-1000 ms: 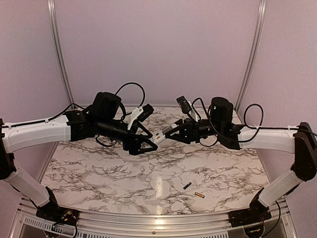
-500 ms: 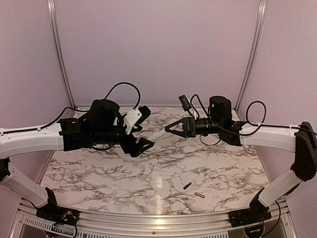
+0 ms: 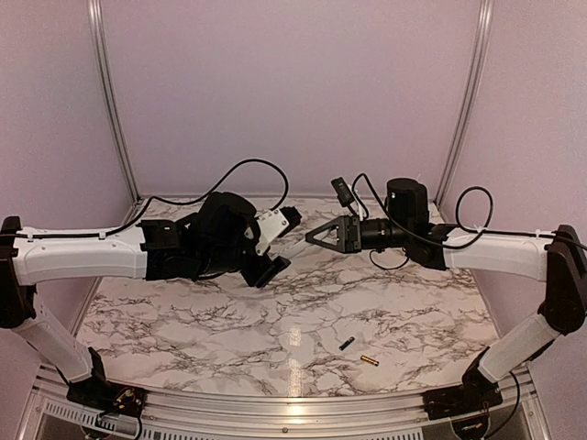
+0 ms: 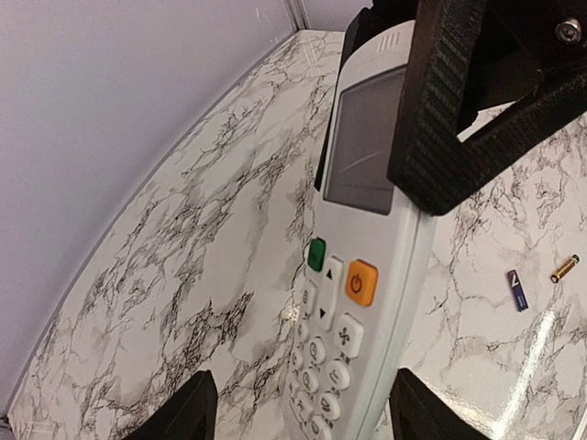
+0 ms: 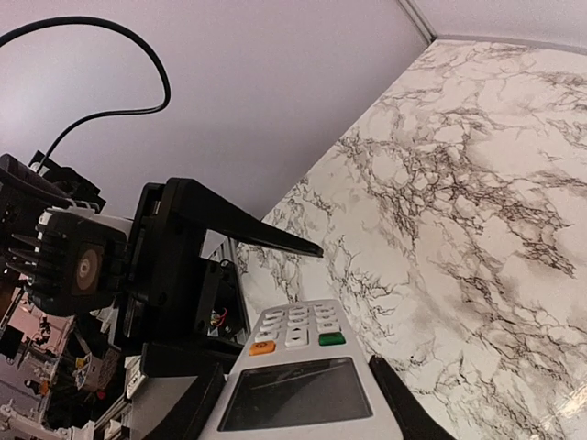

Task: Load the batteries into the remote control
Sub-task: Pass from the right arm to the left

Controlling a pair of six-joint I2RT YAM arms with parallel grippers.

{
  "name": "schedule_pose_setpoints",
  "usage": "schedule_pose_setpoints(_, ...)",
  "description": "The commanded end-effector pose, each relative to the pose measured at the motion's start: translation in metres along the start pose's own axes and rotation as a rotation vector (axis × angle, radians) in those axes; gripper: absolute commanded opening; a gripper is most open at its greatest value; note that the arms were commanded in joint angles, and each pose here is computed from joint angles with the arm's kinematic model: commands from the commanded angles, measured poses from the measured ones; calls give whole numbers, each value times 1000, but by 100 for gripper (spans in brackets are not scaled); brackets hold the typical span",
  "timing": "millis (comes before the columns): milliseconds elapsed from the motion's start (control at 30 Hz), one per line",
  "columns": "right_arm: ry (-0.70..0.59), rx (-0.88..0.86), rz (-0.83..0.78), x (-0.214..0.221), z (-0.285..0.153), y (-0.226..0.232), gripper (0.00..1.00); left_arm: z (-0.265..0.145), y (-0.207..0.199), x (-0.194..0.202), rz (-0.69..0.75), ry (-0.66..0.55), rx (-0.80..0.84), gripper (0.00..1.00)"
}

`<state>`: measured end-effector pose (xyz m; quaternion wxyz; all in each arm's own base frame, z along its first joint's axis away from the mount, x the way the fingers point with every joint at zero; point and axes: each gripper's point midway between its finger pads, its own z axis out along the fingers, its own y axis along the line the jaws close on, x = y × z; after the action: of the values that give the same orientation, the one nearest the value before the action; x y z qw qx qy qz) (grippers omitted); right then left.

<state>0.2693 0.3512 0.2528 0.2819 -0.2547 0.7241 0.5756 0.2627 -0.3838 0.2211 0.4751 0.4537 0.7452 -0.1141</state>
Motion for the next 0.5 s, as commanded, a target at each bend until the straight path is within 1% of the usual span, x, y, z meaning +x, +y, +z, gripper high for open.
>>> schedule_pose_setpoints(0, -15, -13, 7, -6, 1, 3, 26, 6, 3, 0, 50, 37, -57, 64)
schedule_pose_setpoints(167, -8, -7, 15, -2, 3, 1, 26, 16, 1, 4, 88, 72, -78, 53)
schedule_pose_setpoints(300, -7, -9, 12, -2, 3, 2, 28, 22, -2, 9, 99, 99, -81, 39)
schedule_pose_setpoints(467, -3, 7, 10, -2, 2, 0, 31, 20, -3, 6, 73, 88, -69, 23)
